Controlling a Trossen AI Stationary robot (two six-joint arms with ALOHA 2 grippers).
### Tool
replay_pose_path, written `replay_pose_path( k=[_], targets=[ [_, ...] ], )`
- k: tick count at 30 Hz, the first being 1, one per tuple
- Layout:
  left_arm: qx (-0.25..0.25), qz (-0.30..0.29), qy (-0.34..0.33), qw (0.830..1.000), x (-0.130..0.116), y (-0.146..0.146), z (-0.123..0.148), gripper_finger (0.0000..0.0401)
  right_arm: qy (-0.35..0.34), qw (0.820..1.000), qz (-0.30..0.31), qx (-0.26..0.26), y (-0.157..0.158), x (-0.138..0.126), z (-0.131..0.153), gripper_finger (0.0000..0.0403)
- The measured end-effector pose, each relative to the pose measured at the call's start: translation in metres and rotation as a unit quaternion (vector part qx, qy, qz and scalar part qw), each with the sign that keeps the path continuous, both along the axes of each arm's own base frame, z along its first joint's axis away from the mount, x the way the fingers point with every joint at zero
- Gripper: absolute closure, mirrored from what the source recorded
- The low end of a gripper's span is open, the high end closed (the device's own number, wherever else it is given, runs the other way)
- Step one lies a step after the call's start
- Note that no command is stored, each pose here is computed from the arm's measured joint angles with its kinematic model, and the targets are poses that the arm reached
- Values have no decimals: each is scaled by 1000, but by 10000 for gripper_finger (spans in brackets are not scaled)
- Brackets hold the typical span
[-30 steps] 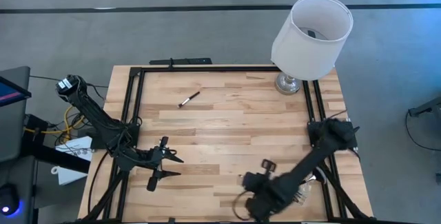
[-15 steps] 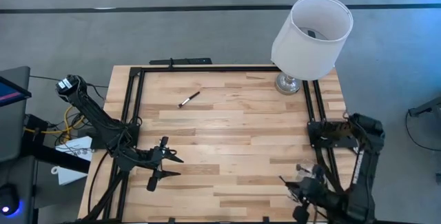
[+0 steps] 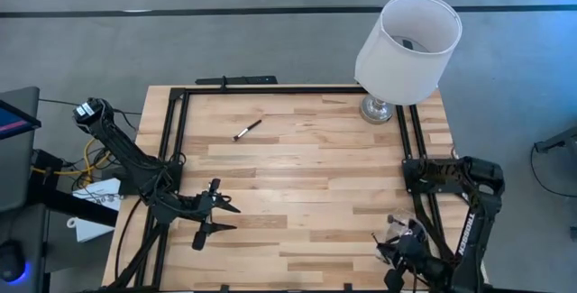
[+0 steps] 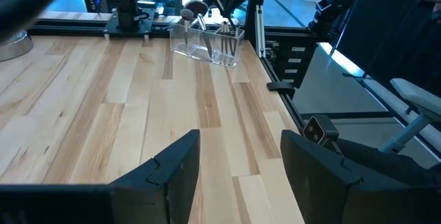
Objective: Pick & Place Makeup Brushes
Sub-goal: Put the black eyeshadow brush into the transparent organizer
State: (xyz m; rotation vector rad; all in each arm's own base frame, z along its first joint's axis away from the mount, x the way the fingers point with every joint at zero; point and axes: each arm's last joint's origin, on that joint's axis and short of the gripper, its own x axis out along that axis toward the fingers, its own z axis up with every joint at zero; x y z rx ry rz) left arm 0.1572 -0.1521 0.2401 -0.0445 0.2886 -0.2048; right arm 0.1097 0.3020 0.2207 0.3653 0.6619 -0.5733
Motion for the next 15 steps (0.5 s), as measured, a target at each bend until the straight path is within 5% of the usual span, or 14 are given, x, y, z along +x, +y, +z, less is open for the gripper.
replay_pose_path(
  k=[15],
  targets=[
    [0,0,0,1000,0,0,0,201,33,999,5,24,2,-11,-18,364]
  ],
)
